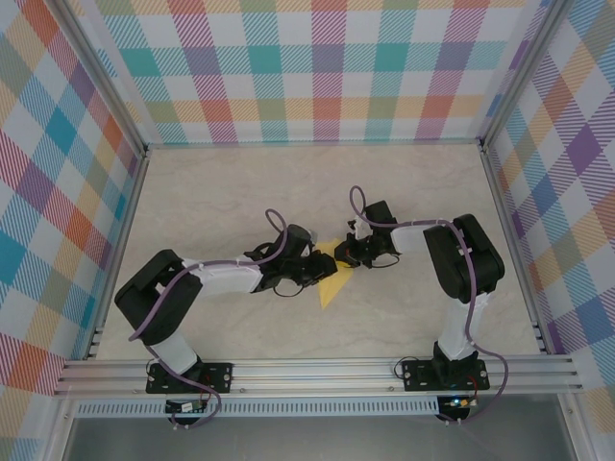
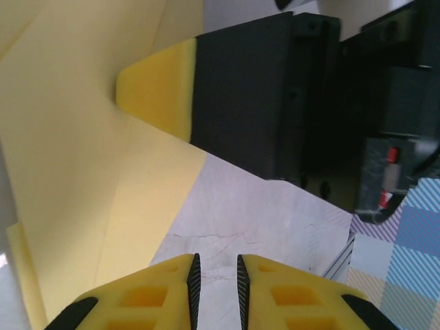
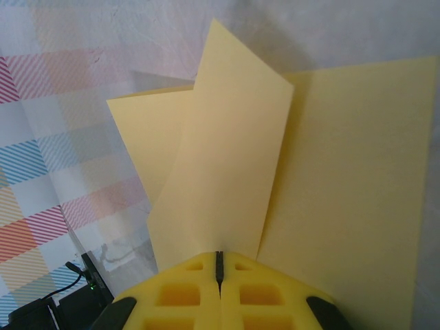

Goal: Fold a paper plane with a square sheet of paper (pick it up from the middle)
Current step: Fourth fold the wing at the center of the table.

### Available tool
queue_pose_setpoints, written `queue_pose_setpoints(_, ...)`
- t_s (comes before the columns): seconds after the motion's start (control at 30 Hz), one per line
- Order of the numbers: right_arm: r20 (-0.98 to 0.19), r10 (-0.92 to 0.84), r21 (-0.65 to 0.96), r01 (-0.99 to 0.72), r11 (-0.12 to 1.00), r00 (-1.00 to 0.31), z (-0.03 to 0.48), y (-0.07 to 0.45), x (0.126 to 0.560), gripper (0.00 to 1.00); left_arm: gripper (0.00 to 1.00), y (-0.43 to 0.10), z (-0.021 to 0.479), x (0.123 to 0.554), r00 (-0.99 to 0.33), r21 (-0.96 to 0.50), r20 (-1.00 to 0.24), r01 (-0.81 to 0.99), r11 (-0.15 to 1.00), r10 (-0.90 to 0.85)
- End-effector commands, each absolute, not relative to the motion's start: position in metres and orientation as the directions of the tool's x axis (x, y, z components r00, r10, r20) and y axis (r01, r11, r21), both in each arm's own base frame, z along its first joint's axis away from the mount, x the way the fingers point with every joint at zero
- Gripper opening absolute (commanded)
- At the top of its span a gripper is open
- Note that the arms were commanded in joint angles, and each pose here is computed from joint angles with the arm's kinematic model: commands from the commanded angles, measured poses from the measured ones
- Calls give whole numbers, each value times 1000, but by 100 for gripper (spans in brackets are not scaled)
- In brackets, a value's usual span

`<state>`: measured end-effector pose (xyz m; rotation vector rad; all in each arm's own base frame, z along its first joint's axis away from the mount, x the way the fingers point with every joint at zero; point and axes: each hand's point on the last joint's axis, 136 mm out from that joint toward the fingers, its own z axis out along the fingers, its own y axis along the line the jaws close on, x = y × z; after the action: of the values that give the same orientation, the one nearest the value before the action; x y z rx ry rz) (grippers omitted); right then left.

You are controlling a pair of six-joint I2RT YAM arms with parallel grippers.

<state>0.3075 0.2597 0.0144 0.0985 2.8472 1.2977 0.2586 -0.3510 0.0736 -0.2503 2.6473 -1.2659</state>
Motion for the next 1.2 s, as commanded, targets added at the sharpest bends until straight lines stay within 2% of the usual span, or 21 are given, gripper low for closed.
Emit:
queue_pose_setpoints(0.0,115,110,644,158,748,-987,-26,237,286,1,23,-355,53,251,-970,-799,-8,-139,585,-242)
queue_pose_setpoints(0.33,124,115,624,167,764,-986,-31,233,283,1,24,-336,1,205,-964,-723,173,-264,639,-202)
queue_pose_setpoints(0.5,127,120,614,173,770,-985,-35,231,284,1,24,-333,-12,172,-971,-675,224,-219,705,-87)
queue_pose_setpoints(1.17,133,129,589,183,787,-983,-42,226,280,1,24,-326,-14,126,-964,-651,263,-149,745,38)
